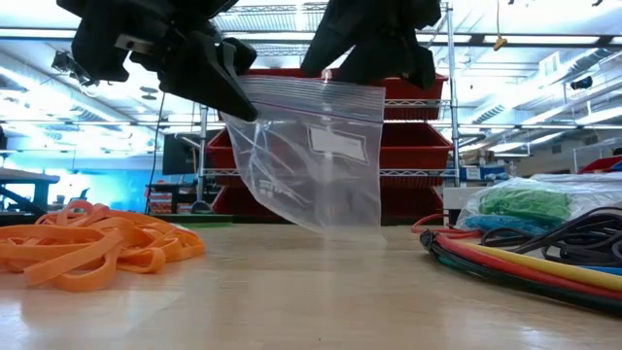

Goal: Sort rubber bands
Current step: Open the transparent zip bag

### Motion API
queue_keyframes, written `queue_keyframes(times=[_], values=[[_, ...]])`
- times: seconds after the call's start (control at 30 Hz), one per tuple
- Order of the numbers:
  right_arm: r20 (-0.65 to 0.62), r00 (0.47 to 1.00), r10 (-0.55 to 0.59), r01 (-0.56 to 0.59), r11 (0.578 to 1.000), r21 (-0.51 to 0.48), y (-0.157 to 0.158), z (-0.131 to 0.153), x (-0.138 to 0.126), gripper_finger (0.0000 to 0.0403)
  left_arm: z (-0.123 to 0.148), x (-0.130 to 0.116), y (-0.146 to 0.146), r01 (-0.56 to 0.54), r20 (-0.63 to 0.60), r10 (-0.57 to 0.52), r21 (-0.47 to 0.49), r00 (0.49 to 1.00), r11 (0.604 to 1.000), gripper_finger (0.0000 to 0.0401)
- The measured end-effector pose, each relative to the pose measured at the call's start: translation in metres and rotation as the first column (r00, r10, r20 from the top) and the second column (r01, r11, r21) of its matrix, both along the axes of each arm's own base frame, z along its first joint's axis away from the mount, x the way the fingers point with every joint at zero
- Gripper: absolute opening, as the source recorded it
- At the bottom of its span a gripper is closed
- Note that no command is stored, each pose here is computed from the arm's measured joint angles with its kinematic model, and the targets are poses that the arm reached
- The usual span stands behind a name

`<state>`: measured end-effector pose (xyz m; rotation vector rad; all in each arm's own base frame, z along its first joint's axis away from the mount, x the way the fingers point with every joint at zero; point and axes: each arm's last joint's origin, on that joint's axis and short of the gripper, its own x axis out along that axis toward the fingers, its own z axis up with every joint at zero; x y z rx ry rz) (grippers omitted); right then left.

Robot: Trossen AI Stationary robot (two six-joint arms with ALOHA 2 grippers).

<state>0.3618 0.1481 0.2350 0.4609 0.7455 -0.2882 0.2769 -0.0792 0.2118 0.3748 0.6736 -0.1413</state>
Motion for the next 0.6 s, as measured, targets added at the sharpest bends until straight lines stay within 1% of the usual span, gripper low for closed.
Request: queue_keyframes(times=[0.23,0.4,0.6], values=[[-0.02,1.0,-0.003,0.003,1.0,-0.013,-0.001,-0.0014,-0.0015,0.0133,0.0003,0.0003,-0.0001,-0.001,0.004,0.001,-0.004,1.0,1.0,0.0009],[-0.023,1.0,-0.016,0.015,0.999,-0.031,-0.0019,-0.0018,-0.002,0.0132,0.0025,0.0019,-0.0014,0.016,0.028,-0.015,-0.033,0.999,0.999,0.0009],[-0.032,0.999,-0.016,0.014,0.999,-0.039,-0.0021,-0.0034,-0.0022,0.0132,0.0025,0.0021,-0.0015,0.016,0.029,-0.015,-0.035,0.999,0.999,0.0009]])
